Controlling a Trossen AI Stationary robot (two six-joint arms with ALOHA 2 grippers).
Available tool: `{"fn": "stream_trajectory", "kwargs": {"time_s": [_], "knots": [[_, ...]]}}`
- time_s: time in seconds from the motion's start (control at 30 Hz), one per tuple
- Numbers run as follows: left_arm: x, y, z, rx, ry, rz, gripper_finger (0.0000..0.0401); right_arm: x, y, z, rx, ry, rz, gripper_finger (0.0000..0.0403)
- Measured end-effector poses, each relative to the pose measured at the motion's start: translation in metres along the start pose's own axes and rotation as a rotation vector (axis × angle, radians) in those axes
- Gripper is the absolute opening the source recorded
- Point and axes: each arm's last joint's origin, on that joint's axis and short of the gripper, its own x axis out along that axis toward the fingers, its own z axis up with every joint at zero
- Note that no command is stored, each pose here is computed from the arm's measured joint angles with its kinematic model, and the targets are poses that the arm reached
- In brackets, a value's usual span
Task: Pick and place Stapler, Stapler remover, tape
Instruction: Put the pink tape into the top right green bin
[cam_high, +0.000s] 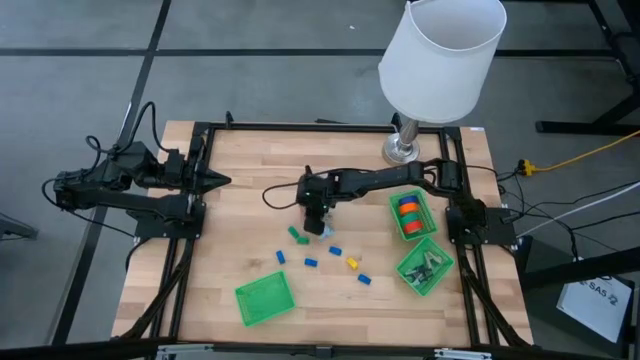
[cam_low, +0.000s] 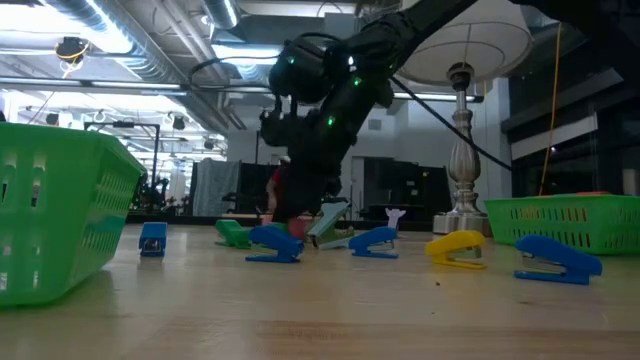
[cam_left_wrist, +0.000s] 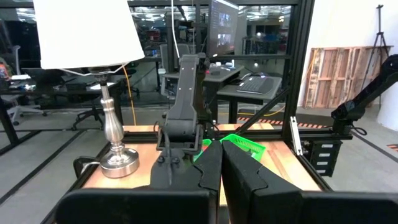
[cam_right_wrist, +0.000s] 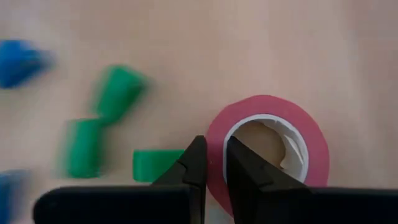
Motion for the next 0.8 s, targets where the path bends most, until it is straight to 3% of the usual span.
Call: {"fn": "stream_trajectory", "kwargs": {"time_s": [0.13, 0.3, 0.63, 0.8], "knots": [[0.000, 0.000, 0.000, 0.000, 0.000, 0.000, 0.0006, -0.019, 0.008, 0.007, -0.005, -0.029, 0.149, 0.0037], [0.000, 0.000, 0.000, 0.000, 0.000, 0.000, 0.0006, -0.051, 0.014, 0.020, -0.032, -0.119, 0.231, 0.0037], [-0.001, 0.000, 0.005, 0.008, -0.047, 0.000, 0.0006, -0.115, 0.028, 0.060, -0.200, -0.550, 0.413, 0.0037], [-0.001, 0.000, 0.006, -0.008, -0.065, -0.001, 0.0006, -0.129, 0.031, 0.073, -0.220, -0.701, 0.503, 0.0037]]}}
